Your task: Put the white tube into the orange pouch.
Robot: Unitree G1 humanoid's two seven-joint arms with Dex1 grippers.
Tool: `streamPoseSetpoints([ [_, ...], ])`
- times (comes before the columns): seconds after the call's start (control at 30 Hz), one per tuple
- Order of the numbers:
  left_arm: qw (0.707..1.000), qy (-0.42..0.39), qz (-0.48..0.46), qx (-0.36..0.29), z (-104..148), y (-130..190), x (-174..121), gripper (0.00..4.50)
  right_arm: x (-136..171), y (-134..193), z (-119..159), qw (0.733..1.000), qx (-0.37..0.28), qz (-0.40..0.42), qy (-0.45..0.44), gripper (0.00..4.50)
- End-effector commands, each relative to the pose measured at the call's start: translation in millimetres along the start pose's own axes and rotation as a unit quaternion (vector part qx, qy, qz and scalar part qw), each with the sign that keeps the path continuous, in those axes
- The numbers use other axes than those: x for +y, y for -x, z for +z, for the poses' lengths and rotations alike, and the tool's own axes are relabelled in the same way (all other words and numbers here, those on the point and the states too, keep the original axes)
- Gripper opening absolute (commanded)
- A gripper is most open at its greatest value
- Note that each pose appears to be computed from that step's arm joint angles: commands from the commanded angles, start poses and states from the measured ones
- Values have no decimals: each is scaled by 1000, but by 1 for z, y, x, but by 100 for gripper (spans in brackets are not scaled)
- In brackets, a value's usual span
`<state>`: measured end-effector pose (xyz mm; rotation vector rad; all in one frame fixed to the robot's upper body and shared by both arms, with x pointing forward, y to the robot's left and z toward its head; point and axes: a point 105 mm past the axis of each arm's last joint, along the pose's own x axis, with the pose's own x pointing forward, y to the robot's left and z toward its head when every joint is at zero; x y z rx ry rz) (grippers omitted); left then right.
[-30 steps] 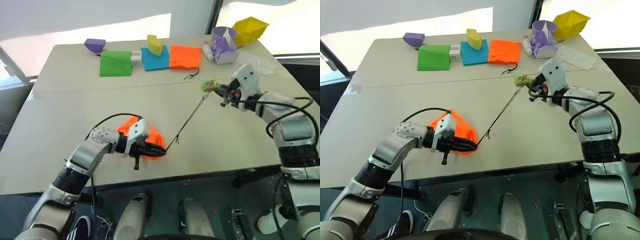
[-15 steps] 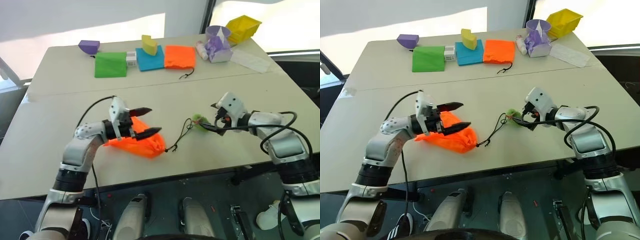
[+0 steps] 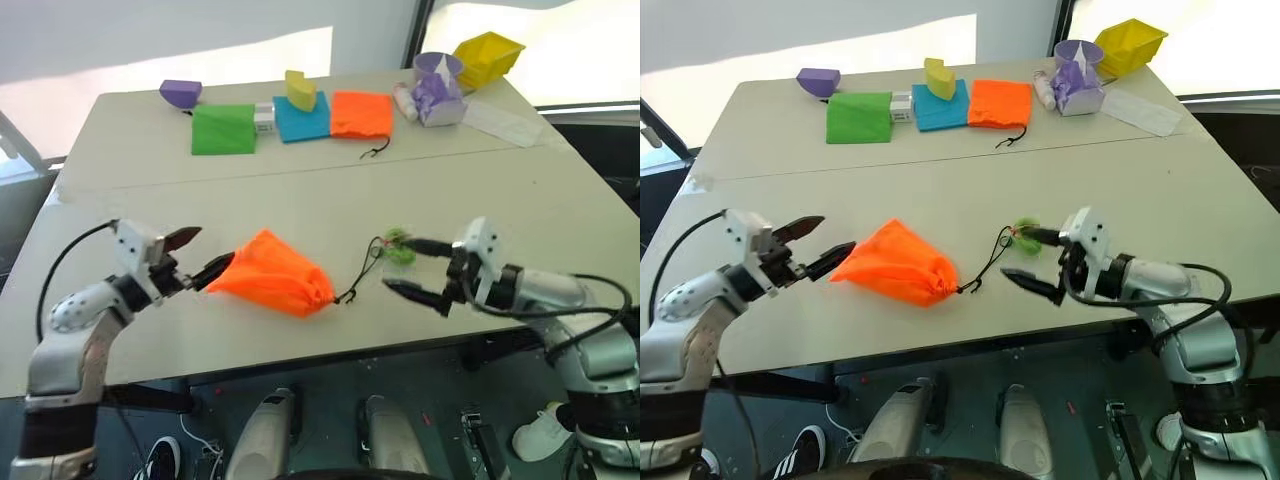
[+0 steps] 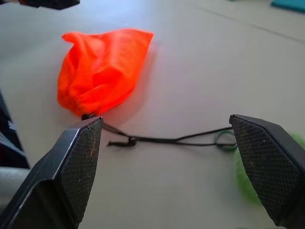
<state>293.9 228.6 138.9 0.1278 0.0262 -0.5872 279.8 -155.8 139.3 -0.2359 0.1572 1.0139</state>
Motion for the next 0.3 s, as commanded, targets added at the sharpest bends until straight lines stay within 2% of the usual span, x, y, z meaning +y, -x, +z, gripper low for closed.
streamPoseSetpoints([
  [0.03, 998, -28, 50, 5, 2, 22, 12, 450, -9, 6, -3, 997, 29, -12, 66, 443],
  [0.13, 997, -13, 77, 15, -11, 35, 17, 450, -19, 11, -14, 996, 46, -25, 79, 443],
  [0.3, 996, -5, 79, 29, -27, 46, 18, 450, -27, 12, -12, 995, 40, -30, 85, 443],
])
